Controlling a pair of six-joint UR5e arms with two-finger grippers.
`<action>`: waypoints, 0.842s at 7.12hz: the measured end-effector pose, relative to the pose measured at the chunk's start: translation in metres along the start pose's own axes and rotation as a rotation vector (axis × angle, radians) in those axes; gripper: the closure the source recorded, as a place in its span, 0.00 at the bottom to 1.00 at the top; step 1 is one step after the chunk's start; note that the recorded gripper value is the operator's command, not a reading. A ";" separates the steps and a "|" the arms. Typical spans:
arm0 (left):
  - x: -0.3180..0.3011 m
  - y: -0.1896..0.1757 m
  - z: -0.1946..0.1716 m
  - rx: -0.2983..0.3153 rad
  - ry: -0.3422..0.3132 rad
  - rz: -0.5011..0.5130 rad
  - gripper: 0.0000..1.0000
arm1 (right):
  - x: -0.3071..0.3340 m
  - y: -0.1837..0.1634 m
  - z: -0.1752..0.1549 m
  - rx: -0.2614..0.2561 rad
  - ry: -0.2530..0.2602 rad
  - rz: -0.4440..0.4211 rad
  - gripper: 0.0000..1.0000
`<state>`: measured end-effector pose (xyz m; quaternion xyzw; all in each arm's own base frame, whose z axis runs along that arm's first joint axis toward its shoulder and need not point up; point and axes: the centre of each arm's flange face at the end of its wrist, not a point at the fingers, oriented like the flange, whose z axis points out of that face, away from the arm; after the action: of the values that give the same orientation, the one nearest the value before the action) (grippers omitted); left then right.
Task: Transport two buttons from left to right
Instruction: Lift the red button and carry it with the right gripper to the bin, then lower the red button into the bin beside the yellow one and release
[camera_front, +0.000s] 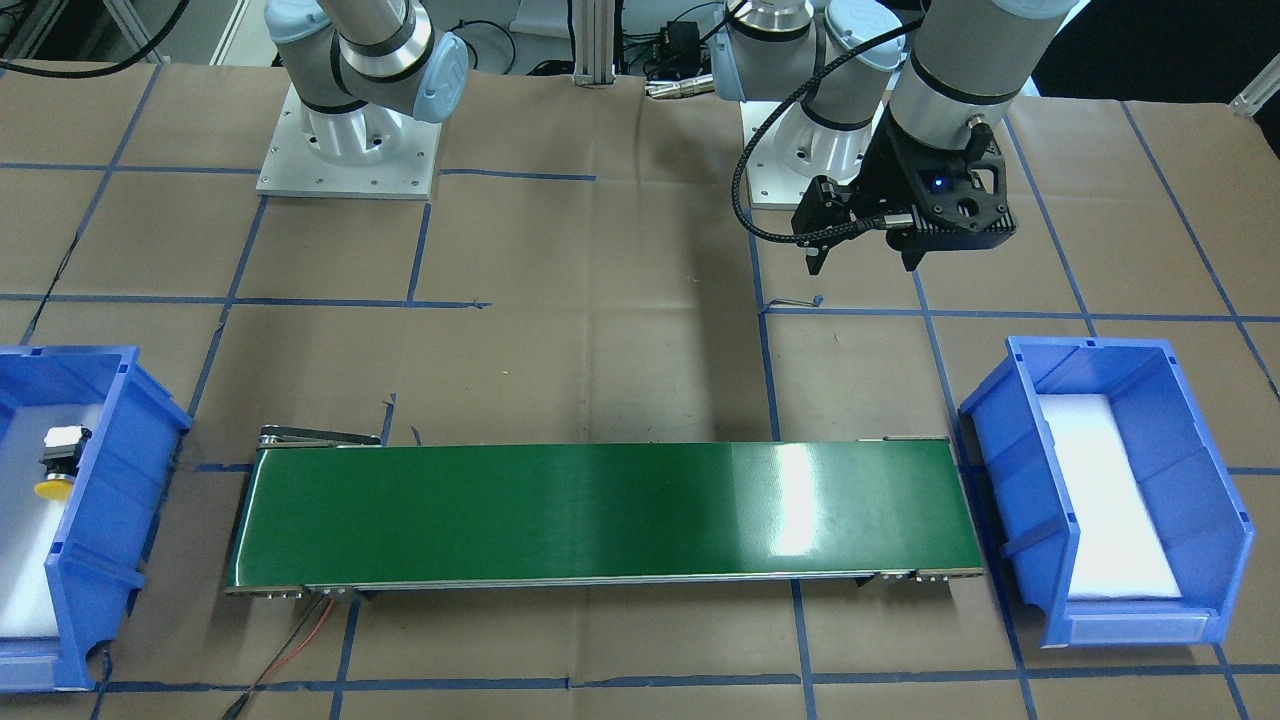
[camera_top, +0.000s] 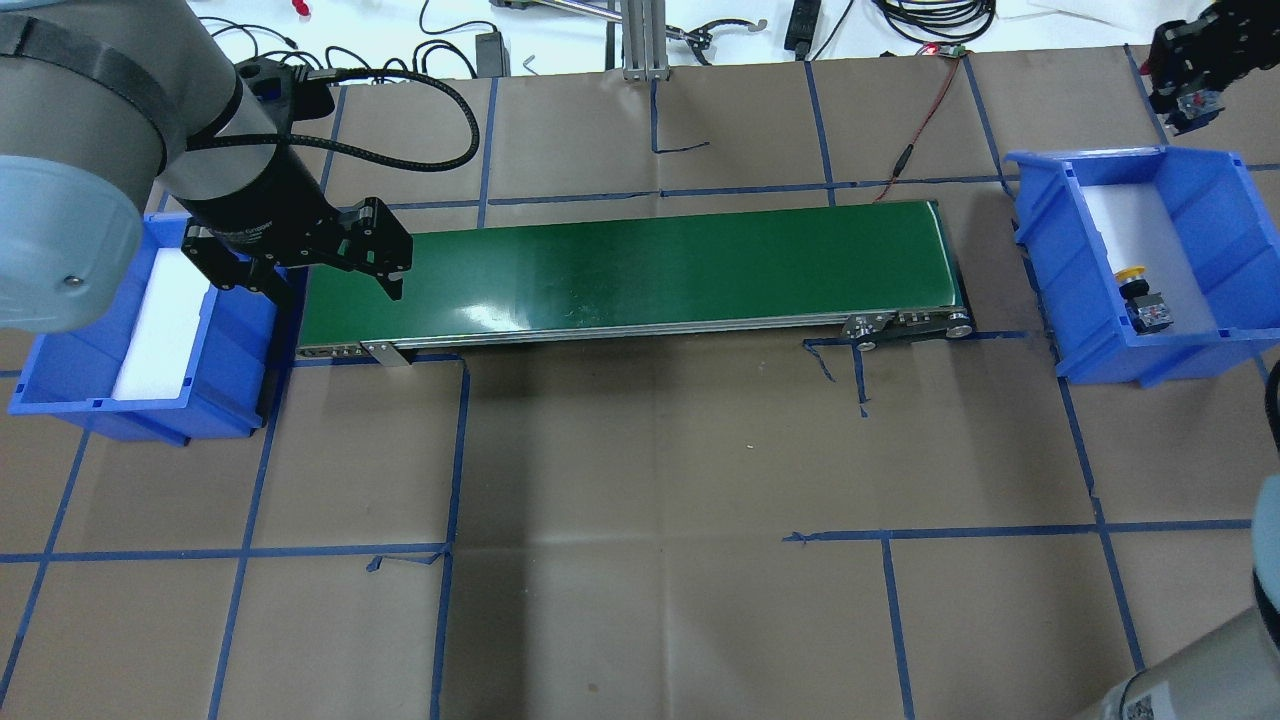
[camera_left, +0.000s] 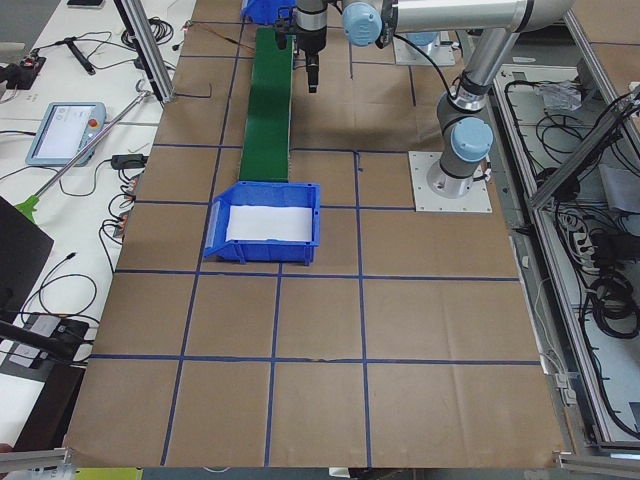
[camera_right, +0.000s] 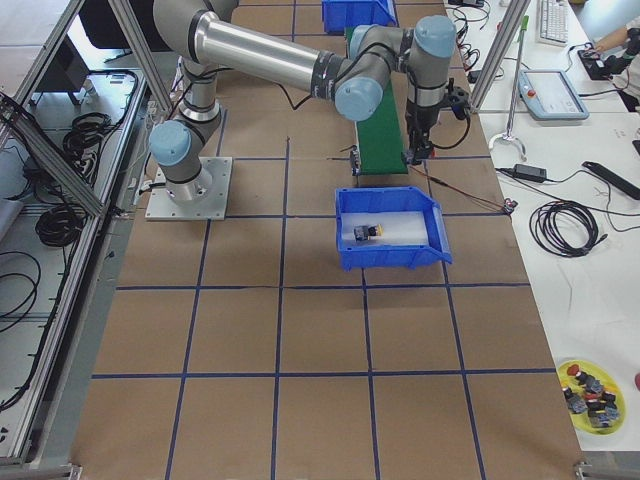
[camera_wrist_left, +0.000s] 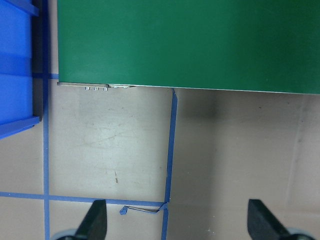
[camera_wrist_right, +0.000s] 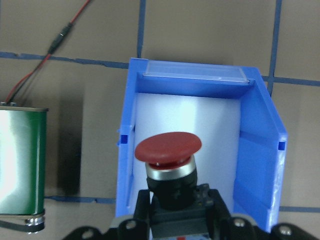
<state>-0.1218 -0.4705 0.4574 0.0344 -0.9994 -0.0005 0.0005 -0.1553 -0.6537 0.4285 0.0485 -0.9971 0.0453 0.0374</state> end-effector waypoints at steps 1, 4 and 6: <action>0.000 0.000 0.000 0.000 0.000 0.000 0.00 | 0.017 -0.002 0.021 -0.008 -0.005 -0.019 0.96; 0.000 0.000 0.000 0.000 0.000 0.000 0.00 | 0.033 -0.017 0.093 -0.007 -0.006 -0.027 0.96; 0.000 0.000 0.000 0.000 0.000 0.000 0.00 | 0.028 -0.012 0.131 -0.020 -0.015 0.007 0.96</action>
<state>-0.1218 -0.4705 0.4574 0.0343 -0.9994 -0.0005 0.0005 -0.1911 -0.6803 0.3013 0.0452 -0.9979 0.0351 0.0305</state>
